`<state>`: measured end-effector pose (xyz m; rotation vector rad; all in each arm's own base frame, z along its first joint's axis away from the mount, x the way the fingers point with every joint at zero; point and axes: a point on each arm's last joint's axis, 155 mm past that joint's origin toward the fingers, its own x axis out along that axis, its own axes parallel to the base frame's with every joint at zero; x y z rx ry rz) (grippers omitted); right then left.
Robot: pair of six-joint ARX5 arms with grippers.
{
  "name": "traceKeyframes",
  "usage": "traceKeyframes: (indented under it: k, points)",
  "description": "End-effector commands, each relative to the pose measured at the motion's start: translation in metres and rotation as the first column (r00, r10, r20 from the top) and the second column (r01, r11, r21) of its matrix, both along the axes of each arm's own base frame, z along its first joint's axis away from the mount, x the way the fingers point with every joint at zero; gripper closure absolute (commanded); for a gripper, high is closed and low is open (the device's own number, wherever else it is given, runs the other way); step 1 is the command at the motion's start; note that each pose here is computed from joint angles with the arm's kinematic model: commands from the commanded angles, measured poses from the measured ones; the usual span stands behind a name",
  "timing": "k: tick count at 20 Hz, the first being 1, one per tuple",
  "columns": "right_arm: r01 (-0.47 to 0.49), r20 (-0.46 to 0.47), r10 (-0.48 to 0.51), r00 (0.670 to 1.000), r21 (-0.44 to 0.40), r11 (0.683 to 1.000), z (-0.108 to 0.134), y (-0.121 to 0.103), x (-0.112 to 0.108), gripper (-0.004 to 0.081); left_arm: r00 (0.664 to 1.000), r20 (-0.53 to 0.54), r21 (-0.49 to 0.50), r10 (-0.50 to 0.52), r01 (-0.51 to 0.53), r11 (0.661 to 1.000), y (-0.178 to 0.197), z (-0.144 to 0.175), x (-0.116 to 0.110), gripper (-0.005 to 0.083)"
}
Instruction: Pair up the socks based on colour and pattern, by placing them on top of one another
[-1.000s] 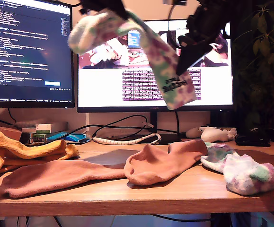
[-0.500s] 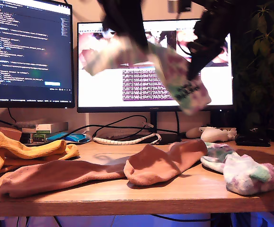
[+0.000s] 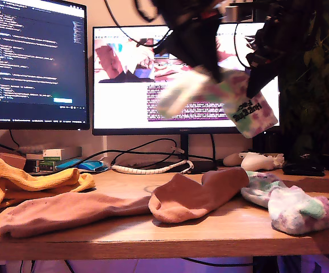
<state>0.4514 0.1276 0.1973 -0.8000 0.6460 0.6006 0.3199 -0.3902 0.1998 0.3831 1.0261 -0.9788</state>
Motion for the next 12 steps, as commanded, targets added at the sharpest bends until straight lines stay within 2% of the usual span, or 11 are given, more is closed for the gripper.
traceKeyframes:
  k: [1, 5, 12]
  points:
    - [-0.012, 0.025, 0.013, 1.000, -0.004, 1.000, 0.004, -0.004, 0.005, 0.0783, 0.999, -0.033, 0.019, 0.016, -0.016, 1.000, -0.006, -0.016, -0.002, 0.0793]
    - [-0.075, 0.007, 0.075, 0.997, -0.012, 0.997, -0.007, -0.005, 0.007, 0.0783, 0.999, -0.011, 0.009, 0.043, -0.043, 0.999, -0.020, -0.020, 0.000, 0.0793]
    - [-0.117, 0.010, 0.117, 0.993, -0.009, 0.993, -0.018, -0.015, 0.018, 0.0783, 0.998, -0.007, 0.030, 0.058, -0.058, 0.998, -0.053, -0.058, -0.002, 0.0793]
